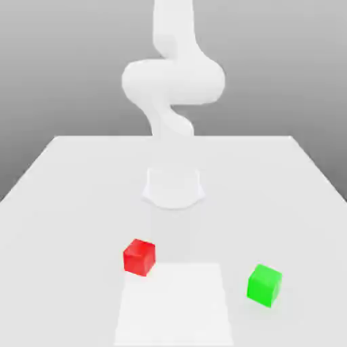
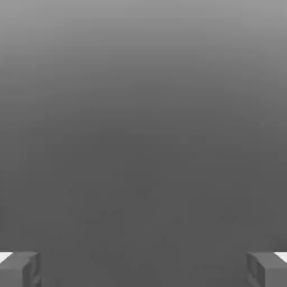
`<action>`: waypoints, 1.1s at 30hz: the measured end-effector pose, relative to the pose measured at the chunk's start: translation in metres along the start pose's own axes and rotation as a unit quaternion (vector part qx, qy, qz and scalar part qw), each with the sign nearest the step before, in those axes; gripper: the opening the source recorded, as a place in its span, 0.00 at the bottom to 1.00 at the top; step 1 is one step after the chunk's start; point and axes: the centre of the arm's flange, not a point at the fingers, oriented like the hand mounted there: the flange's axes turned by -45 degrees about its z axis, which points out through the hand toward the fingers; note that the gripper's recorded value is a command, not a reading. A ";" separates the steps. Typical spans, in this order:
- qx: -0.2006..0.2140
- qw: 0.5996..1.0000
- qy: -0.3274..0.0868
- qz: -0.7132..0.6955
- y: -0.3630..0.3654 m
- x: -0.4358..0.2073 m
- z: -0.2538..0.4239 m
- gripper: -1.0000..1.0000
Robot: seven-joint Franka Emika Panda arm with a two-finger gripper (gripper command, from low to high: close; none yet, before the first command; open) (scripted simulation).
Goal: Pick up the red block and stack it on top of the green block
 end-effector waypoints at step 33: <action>-0.076 0.919 -0.345 0.171 0.077 -0.379 0.344 0.00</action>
